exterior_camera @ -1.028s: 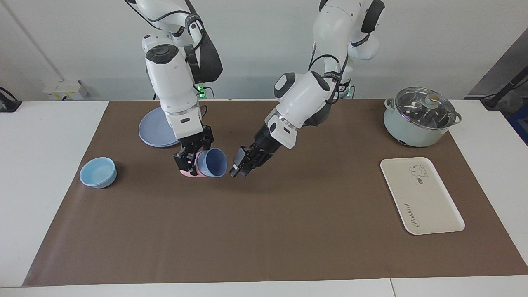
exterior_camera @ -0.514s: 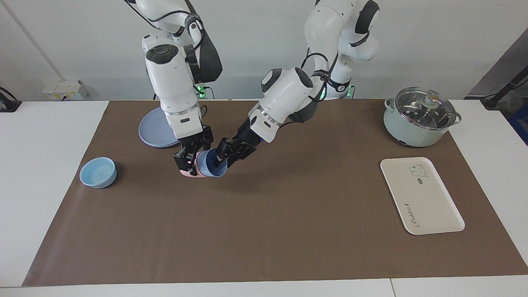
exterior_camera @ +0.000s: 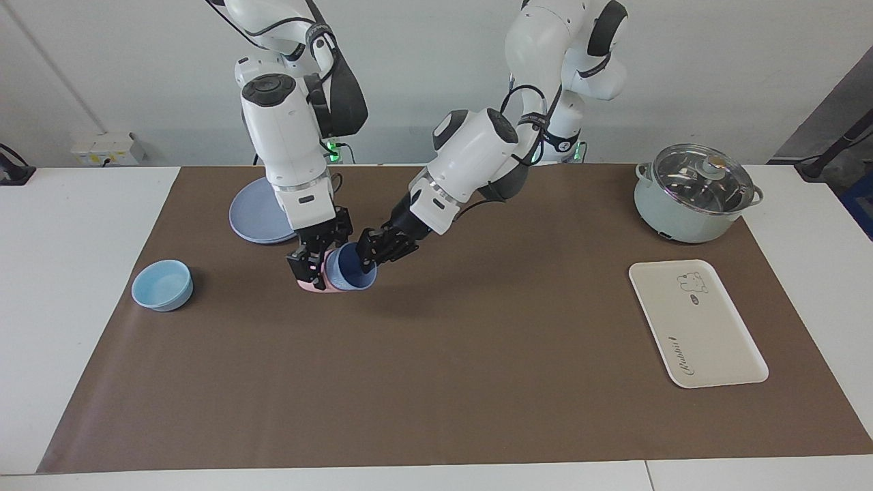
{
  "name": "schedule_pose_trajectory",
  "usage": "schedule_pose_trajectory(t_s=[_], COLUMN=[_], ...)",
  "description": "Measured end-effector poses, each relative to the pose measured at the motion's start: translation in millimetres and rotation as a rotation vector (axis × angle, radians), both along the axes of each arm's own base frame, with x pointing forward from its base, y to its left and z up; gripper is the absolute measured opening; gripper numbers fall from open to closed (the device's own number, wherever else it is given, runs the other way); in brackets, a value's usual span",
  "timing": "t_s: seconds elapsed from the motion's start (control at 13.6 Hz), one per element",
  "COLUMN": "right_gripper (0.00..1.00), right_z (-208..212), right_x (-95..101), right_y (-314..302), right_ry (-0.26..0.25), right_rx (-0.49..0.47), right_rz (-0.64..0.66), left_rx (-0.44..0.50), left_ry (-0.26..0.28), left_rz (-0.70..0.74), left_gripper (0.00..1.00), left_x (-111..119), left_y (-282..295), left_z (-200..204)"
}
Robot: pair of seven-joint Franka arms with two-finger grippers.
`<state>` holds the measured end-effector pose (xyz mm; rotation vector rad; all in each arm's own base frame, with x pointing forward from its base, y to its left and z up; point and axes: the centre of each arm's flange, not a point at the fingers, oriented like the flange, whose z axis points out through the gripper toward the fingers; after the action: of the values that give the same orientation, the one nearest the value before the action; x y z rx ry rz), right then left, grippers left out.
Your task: Place cup on tray
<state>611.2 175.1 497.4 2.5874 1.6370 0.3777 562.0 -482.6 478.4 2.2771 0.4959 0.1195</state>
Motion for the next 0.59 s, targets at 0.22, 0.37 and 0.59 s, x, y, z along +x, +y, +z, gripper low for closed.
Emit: schedule_pose_trajectory(t_s=[0.22, 0.37, 0.59], right_gripper=[0.82, 0.82, 0.82], right_z=[0, 0, 1], right_x=[0.5, 0.4, 1.7], right_y=[-1, -1, -5], right_ry=[-0.002, -0.002, -0.004], right_rx=[0.0, 0.0, 0.0], right_rz=[-0.002, -0.002, -0.008], left_rx=[0.007, 0.015, 0.086], left_ry=[0.035, 0.062, 0.026], left_rz=[-0.021, -0.012, 0.053], left_gripper=[0.08, 0.08, 0.08], left_x=[20, 51, 92], left_y=[21, 64, 144], left_z=[20, 45, 69])
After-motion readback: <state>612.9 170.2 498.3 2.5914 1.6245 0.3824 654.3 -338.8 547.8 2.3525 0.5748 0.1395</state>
